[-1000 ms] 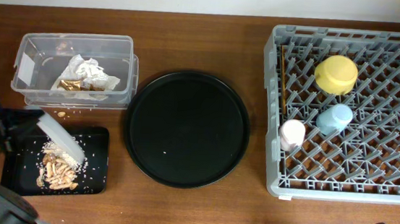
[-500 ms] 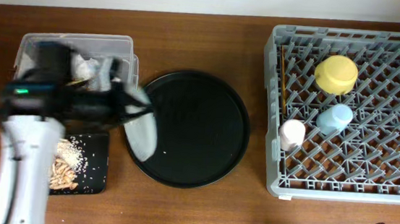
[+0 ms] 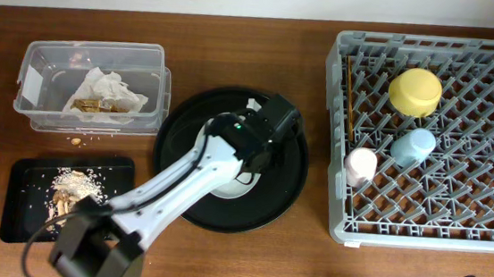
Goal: Sort waste into correct bins and load items into the dishwasher rack
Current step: 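Carry the emptied white plate with the left gripper onto the round tray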
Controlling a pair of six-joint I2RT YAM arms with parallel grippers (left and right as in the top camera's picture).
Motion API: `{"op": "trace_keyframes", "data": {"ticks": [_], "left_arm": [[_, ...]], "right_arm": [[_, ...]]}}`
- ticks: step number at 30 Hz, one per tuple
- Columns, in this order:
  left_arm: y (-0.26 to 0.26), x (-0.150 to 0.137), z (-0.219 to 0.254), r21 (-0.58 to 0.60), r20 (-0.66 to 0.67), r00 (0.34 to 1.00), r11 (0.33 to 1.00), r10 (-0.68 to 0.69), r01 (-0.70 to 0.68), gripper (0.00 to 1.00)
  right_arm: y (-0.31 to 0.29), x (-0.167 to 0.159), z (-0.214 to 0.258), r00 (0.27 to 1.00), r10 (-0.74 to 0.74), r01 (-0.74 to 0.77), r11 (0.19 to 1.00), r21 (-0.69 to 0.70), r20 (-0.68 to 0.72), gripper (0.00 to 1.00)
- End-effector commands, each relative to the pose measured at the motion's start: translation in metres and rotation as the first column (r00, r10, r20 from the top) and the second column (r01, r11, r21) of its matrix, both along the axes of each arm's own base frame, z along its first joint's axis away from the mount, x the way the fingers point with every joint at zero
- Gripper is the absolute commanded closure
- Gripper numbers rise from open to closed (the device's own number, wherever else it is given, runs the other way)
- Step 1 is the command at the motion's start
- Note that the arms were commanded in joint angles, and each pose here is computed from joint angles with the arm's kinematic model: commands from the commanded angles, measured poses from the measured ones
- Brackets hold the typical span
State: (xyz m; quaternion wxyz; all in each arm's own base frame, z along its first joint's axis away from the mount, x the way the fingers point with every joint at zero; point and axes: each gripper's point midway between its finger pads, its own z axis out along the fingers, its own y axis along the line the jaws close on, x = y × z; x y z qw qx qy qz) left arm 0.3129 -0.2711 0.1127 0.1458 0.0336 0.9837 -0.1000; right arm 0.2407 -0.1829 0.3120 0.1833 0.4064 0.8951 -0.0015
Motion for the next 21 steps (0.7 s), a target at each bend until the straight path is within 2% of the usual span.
{"op": "trace_keyframes", "data": {"ticks": [1, 3, 4, 5, 7, 9, 13, 14, 15, 16, 19, 21], "left_arm": [[0.004, 0.016, -0.010, 0.044, 0.048, 0.998, 0.998, 0.038, -0.040, 0.86], [0.001, 0.020, -0.009, 0.032, 0.063, 0.997, 0.999, 0.037, -0.039, 0.77], [-0.001, 0.021, -0.008, 0.027, 0.069, 0.997, 0.999, 0.032, -0.034, 0.65], [-0.001, 0.021, -0.008, 0.026, 0.070, 0.997, 0.999, 0.031, -0.033, 0.60], [0.001, 0.020, -0.007, 0.031, 0.065, 0.997, 0.999, 0.033, -0.035, 0.58], [0.008, 0.021, 0.005, 0.036, 0.060, 0.997, 0.998, 0.046, -0.048, 0.51], [0.050, 0.040, 0.070, 0.021, 0.122, 0.981, 0.988, 0.152, -0.156, 0.50], [0.066, 0.045, 0.088, 0.016, 0.144, 0.971, 0.981, 0.191, -0.195, 0.29], [0.085, 0.050, 0.105, 0.010, 0.165, 0.958, 0.971, 0.234, -0.239, 0.14], [0.106, 0.054, 0.122, 0.000, 0.185, 0.941, 0.957, 0.284, -0.289, 0.01], [0.198, 0.060, 0.168, -0.022, 0.250, 0.838, 0.868, 0.484, -0.495, 0.01], [0.276, 0.049, 0.185, -0.045, 0.262, 0.718, 0.751, 0.645, -0.659, 0.01]], "right_arm": [[-0.001, 0.001, 0.000, 1.000, -0.010, 0.010, 1.000, 0.007, 0.003, 0.01], [-0.001, 0.001, 0.000, 1.000, -0.010, 0.010, 1.000, 0.006, 0.003, 0.02], [-0.001, 0.001, 0.000, 1.000, -0.010, 0.010, 1.000, 0.007, 0.003, 0.01], [-0.001, 0.001, 0.000, 1.000, -0.010, 0.010, 1.000, 0.007, 0.003, 0.01], [-0.001, 0.001, 0.000, 1.000, -0.010, 0.010, 1.000, 0.007, 0.003, 0.01], [-0.001, 0.001, 0.000, 1.000, -0.010, 0.010, 1.000, 0.007, 0.003, 0.01], [-0.001, 0.001, 0.000, 1.000, -0.010, 0.010, 1.000, 0.007, 0.003, 0.01], [-0.001, 0.001, 0.000, 1.000, -0.010, 0.010, 1.000, 0.007, 0.003, 0.01], [-0.001, 0.001, 0.000, 1.000, -0.010, 0.010, 1.000, 0.007, 0.003, 0.01], [-0.001, 0.001, 0.000, 1.000, -0.010, 0.010, 1.000, 0.007, 0.003, 0.01], [-0.001, 0.001, 0.000, 1.000, -0.010, 0.010, 1.000, 0.007, 0.003, 0.01], [-0.001, 0.001, 0.000, 1.000, -0.010, 0.010, 1.000, 0.007, 0.003, 0.01]]}}
